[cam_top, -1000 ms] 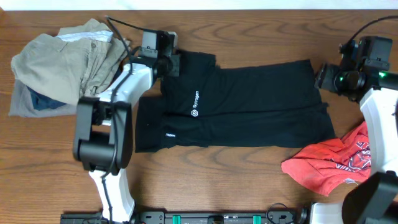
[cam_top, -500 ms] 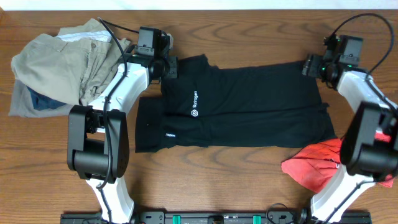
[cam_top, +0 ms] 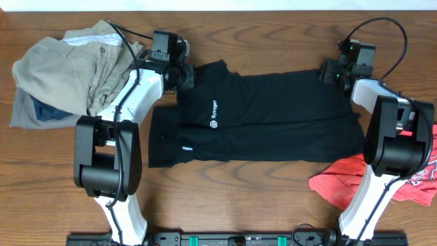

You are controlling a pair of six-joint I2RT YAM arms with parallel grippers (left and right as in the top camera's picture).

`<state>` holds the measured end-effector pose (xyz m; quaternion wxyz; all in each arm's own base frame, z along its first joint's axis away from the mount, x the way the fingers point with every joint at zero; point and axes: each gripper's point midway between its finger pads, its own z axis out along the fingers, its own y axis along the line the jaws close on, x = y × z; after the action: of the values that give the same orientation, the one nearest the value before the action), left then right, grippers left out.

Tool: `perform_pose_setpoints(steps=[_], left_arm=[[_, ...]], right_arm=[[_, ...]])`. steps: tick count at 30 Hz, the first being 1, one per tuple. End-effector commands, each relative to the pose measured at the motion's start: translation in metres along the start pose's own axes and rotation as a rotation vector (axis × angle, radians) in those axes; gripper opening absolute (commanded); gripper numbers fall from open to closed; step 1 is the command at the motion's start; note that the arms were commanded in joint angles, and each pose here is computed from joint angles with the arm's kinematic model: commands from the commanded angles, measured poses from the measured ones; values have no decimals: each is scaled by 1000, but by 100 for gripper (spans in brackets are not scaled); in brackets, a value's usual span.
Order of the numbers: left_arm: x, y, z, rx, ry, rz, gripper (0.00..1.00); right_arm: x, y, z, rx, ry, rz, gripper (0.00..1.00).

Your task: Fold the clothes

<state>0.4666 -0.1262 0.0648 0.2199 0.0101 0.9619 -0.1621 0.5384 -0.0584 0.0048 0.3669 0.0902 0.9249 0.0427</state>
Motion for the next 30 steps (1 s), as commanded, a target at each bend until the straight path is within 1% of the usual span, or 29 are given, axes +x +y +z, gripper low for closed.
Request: perform_pose_setpoints(steps=[1,2,5,6,13,18,22,27,30], left_arm=[[3,1,2,6,15,-6,6],[4,1,2,5,15,-7,6],[4,1,2,5,17,-7,6],[4,1,2,5,17,-7,6],[0,1,-2,6,2,-8,6],[-11,-1,-24,13,-41,-9,6],[-11,-7,-49,14,-46,-7,6],[17,-5,-77,-11,49,-39,6],[41,-3,-88,-30,138,-63,6]], right_arm=[[23,-9,15,71,51,40,33],[23,-12,15,88,50,49,22],[21,-19,14,122,42,60,4],[20,-21,14,131,40,61,1],[10,-29,-3,160,52,71,1],[-7,-29,-40,177,61,77,1],[-19,-24,-80,179,73,74,1],[-14,-19,-131,187,145,61,1],[7,-26,-158,250,244,43,1]])
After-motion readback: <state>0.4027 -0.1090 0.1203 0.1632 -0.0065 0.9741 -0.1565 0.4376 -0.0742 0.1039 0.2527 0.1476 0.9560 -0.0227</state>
